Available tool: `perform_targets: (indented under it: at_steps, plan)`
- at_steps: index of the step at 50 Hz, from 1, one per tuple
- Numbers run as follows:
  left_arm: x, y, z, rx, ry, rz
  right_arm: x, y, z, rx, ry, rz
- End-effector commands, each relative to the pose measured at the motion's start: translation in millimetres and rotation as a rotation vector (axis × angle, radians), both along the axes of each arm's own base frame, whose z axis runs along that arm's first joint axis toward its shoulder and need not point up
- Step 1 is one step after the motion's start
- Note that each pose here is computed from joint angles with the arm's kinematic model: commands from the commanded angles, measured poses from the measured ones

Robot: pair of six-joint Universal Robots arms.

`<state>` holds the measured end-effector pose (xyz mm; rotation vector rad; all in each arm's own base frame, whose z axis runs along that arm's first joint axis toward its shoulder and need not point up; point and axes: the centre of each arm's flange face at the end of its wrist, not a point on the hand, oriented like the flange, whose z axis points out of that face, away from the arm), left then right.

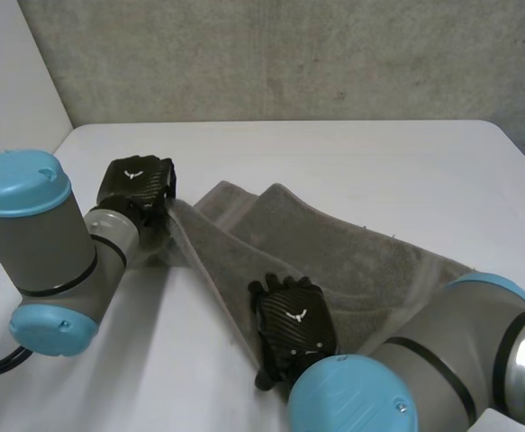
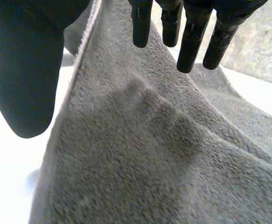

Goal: Fold the towel.

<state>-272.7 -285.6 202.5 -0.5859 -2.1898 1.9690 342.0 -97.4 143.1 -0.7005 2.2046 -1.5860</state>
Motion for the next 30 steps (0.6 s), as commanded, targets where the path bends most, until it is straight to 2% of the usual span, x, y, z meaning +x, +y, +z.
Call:
perform_targets:
  at_steps: [1,12,21,26,30]
  plan:
    - [0,-2,6,-0.016,0.007,0.006,13,-1,-2,0.003,-0.063,-0.028]
    - [-1,-2,10,-0.026,0.013,0.006,29,-16,-21,0.011,-0.083,-0.091]
    - [3,1,20,-0.023,0.040,0.034,29,-28,-32,-0.048,-0.082,-0.197]
    - [6,1,28,-0.022,0.079,0.044,20,-40,-25,-0.087,-0.115,-0.279]
    - [10,2,30,-0.009,0.080,0.053,-7,-74,12,-0.162,-0.192,-0.399]
